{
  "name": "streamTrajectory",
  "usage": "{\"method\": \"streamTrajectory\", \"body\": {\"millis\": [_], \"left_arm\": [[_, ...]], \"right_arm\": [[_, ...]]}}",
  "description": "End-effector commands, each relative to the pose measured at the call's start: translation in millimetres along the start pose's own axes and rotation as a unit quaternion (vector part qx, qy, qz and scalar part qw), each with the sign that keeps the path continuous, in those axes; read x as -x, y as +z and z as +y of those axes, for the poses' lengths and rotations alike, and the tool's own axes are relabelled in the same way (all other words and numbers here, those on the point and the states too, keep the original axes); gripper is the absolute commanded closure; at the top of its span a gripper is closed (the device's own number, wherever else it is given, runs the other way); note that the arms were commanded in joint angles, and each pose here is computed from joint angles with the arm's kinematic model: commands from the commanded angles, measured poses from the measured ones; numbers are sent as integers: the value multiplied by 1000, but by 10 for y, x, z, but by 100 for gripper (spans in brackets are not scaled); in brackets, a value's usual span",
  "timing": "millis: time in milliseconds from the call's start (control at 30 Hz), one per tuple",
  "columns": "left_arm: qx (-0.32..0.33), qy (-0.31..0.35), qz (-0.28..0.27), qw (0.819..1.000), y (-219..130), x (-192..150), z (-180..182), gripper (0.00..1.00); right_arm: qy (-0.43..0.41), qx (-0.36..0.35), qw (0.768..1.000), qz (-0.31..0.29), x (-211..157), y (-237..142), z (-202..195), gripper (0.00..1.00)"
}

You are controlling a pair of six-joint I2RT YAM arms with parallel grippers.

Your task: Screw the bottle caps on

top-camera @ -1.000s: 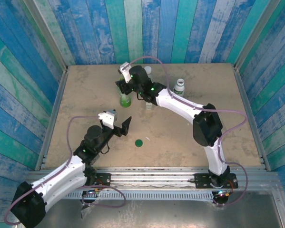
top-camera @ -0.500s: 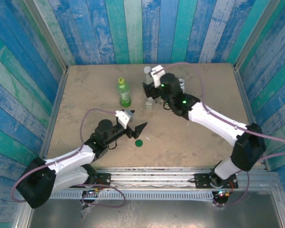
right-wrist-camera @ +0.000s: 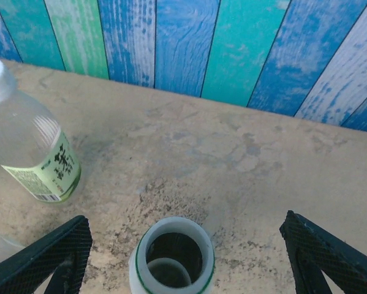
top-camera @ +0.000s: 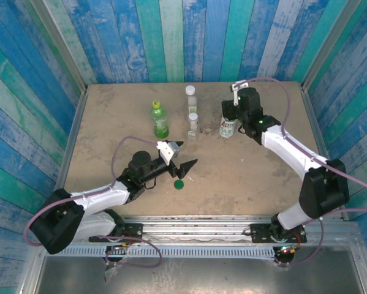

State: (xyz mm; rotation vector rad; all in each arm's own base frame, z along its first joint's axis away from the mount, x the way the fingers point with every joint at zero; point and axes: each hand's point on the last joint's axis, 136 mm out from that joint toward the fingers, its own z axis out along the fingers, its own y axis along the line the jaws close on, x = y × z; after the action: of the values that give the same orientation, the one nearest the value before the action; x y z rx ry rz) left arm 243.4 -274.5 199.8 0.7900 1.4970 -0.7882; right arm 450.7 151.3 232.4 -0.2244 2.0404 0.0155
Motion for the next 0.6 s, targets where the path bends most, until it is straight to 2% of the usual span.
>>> {"method": "streamTrajectory", "body": {"millis": [0,400,567], "left_arm": [[-2,11,-19,1000,28,136,-7,6],[13,7,-52,999,-70,243,18,6],[18,12,-49,999,-76,237,34,6]], "right_arm": [[10,17,1000,20,-50,86,26,19],[18,23,998,51,-170,180,15,51],[17,27,998,52,-190,149,19,57]]}}
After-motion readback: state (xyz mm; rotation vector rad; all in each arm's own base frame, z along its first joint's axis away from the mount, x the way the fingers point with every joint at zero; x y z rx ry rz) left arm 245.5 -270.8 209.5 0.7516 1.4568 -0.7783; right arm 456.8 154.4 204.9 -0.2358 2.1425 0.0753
